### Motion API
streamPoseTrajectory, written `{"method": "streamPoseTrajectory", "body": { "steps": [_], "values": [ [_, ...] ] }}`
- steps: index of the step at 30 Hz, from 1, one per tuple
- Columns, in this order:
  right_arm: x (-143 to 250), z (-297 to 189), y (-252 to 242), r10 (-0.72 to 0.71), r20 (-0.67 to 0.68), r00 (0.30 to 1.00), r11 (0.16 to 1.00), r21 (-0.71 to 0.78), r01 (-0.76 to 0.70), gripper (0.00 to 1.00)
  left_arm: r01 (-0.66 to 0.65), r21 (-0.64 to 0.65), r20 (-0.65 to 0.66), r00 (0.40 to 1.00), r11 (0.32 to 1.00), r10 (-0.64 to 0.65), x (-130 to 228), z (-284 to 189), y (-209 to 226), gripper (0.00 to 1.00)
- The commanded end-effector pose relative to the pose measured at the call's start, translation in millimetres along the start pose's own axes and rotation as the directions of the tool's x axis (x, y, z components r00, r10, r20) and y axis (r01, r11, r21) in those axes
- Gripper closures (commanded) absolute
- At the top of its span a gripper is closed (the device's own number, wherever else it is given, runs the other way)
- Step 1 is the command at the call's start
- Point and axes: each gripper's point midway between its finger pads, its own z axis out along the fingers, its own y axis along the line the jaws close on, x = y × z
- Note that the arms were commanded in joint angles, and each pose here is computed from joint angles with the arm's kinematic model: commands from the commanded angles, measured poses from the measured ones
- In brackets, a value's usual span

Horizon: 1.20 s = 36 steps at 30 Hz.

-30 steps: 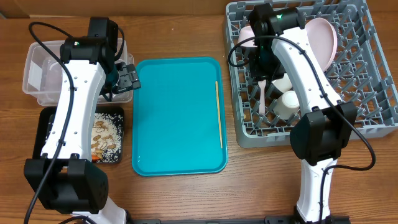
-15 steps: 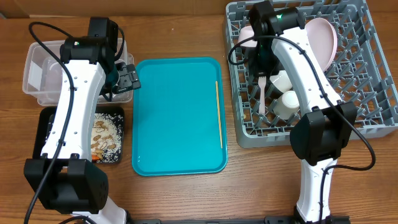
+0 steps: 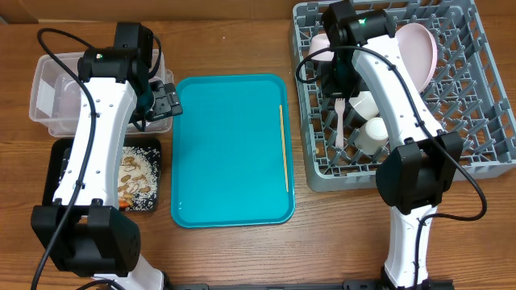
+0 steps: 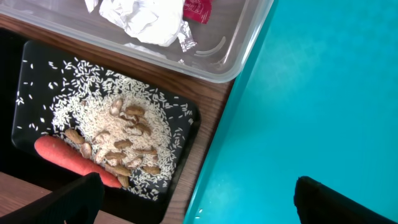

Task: Sort waste into correct bins and load items into the dishwasher
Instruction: 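Lower the fork handle-down into a rack slot beside the white cup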

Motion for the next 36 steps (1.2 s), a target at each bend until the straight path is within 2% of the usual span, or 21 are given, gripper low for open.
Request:
{"method": "streamPoseTrajectory", "body": {
  "steps": [1, 25, 33, 36],
  "values": [
    [-4, 4, 1, 0.011, 0.006, 1.000, 1.000, -0.002, -0.011, 0.93, 0.018, 0.008, 0.053, 0.998, 1.000, -0.019, -6, -17, 3, 0.00],
    [-11, 41, 2, 0.016, 0.027, 1.000, 1.000, 0.020, -0.017, 0.91, 0.018, 0.008, 0.053, 0.998, 1.000, -0.019, -6, -17, 3, 0.00],
    [-28, 47, 7, 0.027, 0.097, 0.995, 1.000, -0.002, -0.027, 0.91, 0.018, 0.008, 0.053, 0.998, 1.000, -0.019, -6, -17, 3, 0.00],
    [-30, 46, 8, 0.029, 0.103, 0.994, 1.000, -0.005, -0.028, 0.96, 0.018, 0.008, 0.053, 0.998, 1.000, -0.019, -6, -17, 3, 0.00]
  ]
}}
